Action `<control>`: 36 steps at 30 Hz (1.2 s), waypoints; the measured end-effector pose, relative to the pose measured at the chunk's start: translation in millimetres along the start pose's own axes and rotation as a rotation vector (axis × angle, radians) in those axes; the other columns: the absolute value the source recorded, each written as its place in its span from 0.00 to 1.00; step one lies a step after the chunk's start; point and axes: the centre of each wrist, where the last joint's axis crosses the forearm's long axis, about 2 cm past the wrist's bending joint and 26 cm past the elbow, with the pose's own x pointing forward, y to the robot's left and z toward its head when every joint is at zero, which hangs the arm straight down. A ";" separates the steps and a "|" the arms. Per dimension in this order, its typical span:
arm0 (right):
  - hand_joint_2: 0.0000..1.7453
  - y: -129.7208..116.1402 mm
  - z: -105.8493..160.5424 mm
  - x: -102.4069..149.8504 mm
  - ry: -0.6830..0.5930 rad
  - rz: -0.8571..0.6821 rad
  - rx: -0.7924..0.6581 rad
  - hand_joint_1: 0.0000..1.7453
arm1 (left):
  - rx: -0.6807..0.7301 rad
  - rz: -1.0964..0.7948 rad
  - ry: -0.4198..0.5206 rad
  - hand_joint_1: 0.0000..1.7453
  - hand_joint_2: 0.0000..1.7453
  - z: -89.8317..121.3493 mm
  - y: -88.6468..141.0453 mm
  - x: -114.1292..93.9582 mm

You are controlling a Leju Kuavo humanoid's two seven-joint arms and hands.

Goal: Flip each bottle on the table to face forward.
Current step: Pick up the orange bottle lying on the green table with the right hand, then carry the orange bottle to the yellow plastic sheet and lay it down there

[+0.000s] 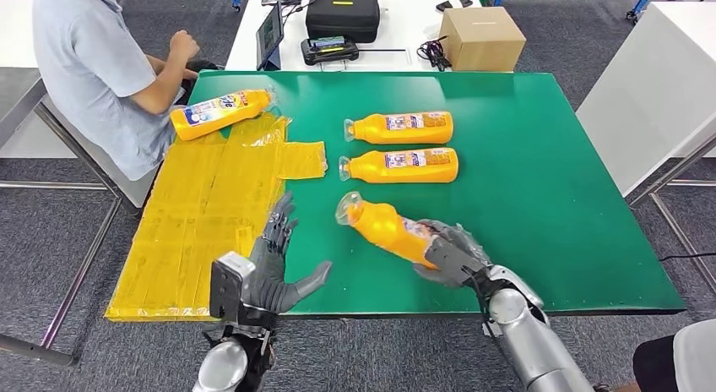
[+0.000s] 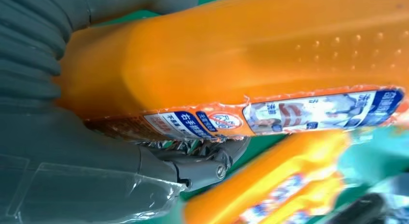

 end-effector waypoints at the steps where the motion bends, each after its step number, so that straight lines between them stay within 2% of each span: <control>1: 1.00 3.5 -5.2 6.0 -0.024 -0.002 0.003 1.00 | -0.003 0.043 0.035 0.00 1.00 0.2 -0.3 -5.2; 7: 1.00 13.2 -38.9 39.3 -0.141 0.031 0.017 1.00 | -0.029 0.172 0.179 0.00 1.00 -0.7 -3.1 -32.8; 16: 1.00 30.8 -63.1 67.5 -0.225 0.106 0.048 0.99 | -0.057 0.205 0.281 0.00 1.00 -5.6 -7.7 -53.4; 21: 1.00 42.7 -69.6 77.7 -0.256 0.097 0.060 0.99 | -0.052 0.219 0.298 0.00 1.00 -6.7 -8.8 -58.1; 30: 1.00 47.6 -71.9 81.8 -0.268 0.092 0.069 0.99 | -0.051 0.221 0.315 0.00 1.00 -5.5 -9.0 -61.9; 33: 1.00 49.2 -72.4 82.8 -0.270 0.089 0.070 1.00 | -0.030 0.230 0.287 0.00 1.00 -5.6 -9.1 -62.0; 36: 1.00 54.9 -72.1 83.5 -0.267 0.078 0.074 1.00 | 0.019 0.222 0.209 0.00 1.00 -8.2 -9.5 -58.0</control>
